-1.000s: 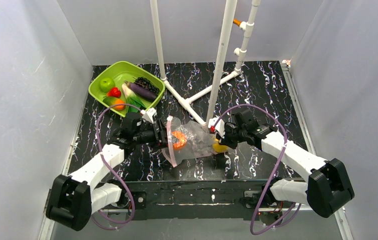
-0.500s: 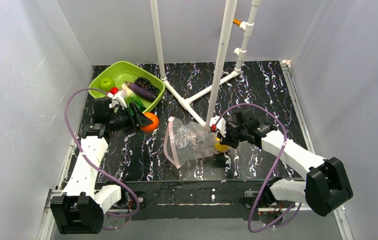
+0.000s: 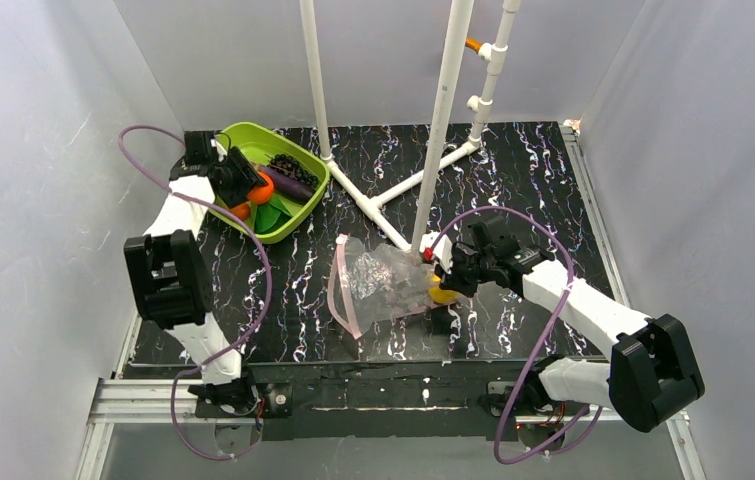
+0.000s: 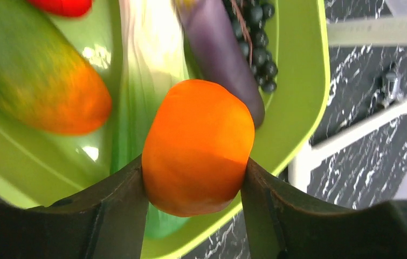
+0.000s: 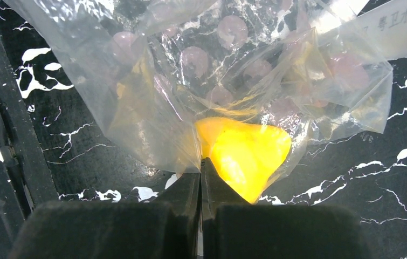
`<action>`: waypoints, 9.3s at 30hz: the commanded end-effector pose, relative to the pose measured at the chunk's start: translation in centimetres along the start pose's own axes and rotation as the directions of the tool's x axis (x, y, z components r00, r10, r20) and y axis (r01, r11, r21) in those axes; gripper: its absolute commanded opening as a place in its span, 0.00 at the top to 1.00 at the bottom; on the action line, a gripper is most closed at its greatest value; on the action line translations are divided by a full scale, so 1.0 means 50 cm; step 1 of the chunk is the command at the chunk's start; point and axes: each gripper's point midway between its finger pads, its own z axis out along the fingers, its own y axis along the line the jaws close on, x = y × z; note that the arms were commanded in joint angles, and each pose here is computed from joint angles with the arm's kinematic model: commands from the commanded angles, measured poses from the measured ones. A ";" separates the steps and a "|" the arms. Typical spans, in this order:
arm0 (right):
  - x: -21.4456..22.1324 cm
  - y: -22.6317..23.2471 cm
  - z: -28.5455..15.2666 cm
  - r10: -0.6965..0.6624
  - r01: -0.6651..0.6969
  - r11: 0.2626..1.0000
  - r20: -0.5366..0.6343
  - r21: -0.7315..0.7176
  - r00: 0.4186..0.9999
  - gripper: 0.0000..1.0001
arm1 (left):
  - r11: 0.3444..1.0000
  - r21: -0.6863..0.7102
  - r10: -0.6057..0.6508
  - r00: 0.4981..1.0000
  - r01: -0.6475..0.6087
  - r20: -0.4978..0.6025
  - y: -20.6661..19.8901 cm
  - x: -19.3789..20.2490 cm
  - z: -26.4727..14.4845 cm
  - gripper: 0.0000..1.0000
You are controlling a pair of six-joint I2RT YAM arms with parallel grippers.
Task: Open the zip-top bag and remove the fake food
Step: Place the fake fruit in the bin, then pick up the fake fruit from the zipper food storage bag, then place the fake fruit in the bin, then place the zipper food storage bag at the center of the board.
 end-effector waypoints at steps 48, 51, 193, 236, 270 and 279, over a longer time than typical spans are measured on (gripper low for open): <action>-0.046 0.046 -0.053 0.019 0.007 0.988 0.164 -0.154 0.986 0.41 | 0.867 0.487 0.323 0.863 -0.106 -0.388 -0.084 0.597 -0.270 0.65; -0.040 0.050 -0.060 -0.006 0.033 0.986 0.164 -0.163 0.986 0.38 | 0.842 0.529 0.325 0.882 -0.105 -0.341 -0.102 0.596 -0.265 0.54; -0.007 0.097 0.073 -0.289 0.279 0.894 0.024 -0.350 0.957 0.99 | 0.856 0.515 0.377 0.742 -0.051 -0.554 -0.246 0.856 -0.114 0.70; 0.107 -0.024 -0.033 -0.204 0.185 0.968 -0.099 -0.172 0.974 0.99 | 0.719 0.695 0.439 0.781 -0.008 -0.444 -0.162 0.669 -0.280 0.97; 0.274 -0.157 -0.259 0.261 -0.189 0.931 -0.207 0.312 0.943 0.99 | 0.989 -0.013 0.148 0.979 -0.147 0.140 -0.012 0.084 -0.158 1.00; 0.278 -0.189 -0.277 0.329 -0.244 0.882 -0.156 0.404 0.931 0.94 | 0.937 -0.337 0.145 0.979 -0.090 0.143 0.087 -0.092 -0.049 0.97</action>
